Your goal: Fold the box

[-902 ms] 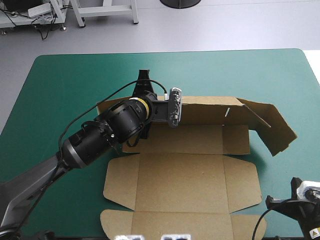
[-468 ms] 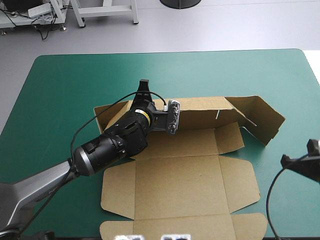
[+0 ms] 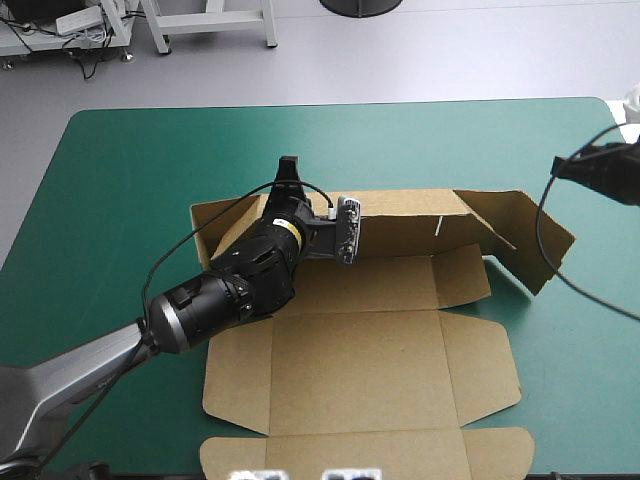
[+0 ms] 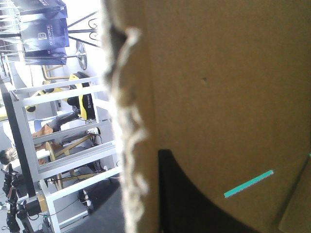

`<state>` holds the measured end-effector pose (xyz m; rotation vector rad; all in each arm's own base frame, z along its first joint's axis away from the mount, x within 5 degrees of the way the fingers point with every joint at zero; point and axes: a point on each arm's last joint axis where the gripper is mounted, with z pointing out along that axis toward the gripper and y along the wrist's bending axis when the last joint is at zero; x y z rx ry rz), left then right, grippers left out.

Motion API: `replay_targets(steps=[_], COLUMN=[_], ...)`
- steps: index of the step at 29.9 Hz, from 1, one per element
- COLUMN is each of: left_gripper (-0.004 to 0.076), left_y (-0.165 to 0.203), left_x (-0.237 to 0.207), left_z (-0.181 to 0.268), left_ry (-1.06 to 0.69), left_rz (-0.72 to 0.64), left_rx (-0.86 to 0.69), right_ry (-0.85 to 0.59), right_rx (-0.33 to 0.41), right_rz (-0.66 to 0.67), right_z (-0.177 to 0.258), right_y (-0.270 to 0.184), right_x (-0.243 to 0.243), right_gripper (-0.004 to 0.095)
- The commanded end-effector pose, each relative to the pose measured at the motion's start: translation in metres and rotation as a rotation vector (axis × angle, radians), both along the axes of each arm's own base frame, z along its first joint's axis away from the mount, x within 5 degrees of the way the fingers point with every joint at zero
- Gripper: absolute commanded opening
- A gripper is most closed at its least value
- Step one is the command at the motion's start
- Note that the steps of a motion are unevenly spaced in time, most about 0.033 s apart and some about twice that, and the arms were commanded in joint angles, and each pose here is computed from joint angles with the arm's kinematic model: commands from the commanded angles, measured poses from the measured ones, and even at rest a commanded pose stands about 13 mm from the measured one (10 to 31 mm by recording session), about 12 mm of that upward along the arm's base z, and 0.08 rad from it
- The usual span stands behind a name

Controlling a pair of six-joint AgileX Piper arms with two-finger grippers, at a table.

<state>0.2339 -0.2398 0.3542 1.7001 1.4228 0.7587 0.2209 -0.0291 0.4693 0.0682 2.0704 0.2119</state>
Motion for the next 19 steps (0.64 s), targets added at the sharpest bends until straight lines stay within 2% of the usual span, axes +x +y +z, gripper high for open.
replay_targets(steps=[1, 6, 11, 19], left_gripper=[-0.0010, -0.0010, -0.0010, -0.0010], left_y=[0.005, 0.006, 0.007, 0.007], left_x=[-0.005, -0.005, -0.003, -0.002], left_z=[0.027, 0.028, 0.031, 0.031], left_ry=[-0.094, -0.097, -0.125, -0.129], left_rz=[-0.028, -0.015, 0.020, 0.025], left_rx=[-0.052, -0.075, -0.116, -0.122], right_ry=[-0.021, 0.114, 0.212, 0.314], right_rx=[0.015, 0.045, 0.120, 0.152], right_rz=[0.046, 0.150, 0.263, 0.354], right_z=[0.012, -0.005, -0.033, -0.068], right_y=[-0.005, -0.012, -0.013, -0.016], right_x=[0.032, 0.082, 0.120, 0.144], right_gripper=[-0.0013, -0.0013, -0.0013, -0.0013])
